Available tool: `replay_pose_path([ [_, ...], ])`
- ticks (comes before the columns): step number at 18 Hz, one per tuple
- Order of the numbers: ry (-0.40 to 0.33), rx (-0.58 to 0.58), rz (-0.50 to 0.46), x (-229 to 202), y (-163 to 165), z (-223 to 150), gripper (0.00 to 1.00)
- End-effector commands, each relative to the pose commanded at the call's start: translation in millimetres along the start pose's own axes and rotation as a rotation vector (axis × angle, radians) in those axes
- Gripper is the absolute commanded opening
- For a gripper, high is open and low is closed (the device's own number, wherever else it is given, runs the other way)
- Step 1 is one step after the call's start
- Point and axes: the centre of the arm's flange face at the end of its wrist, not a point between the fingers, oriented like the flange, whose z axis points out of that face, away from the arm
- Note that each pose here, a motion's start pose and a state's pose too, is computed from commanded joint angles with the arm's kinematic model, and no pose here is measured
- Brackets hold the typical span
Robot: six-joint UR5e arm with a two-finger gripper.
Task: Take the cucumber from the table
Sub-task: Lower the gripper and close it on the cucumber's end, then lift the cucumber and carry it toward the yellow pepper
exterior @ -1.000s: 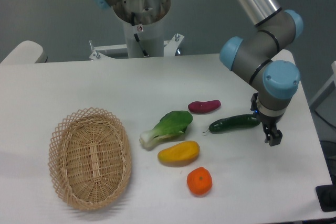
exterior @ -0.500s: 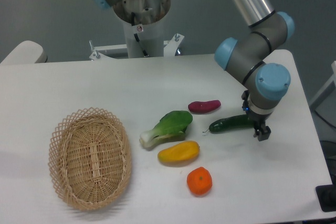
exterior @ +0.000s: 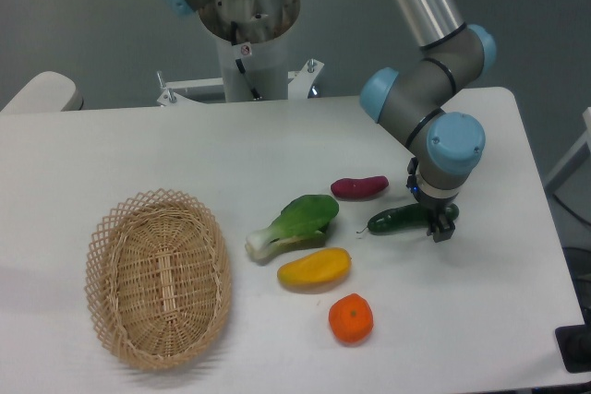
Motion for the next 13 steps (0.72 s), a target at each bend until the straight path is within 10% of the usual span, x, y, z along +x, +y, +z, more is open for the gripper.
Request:
replay_pose_path([
  [3,-0.009,-0.005,-0.001,-4.0,2.8,-5.0,0.05],
  [13,-0.114,-0.05,0.032,-41.2,-3.7,-86.5,0.04],
])
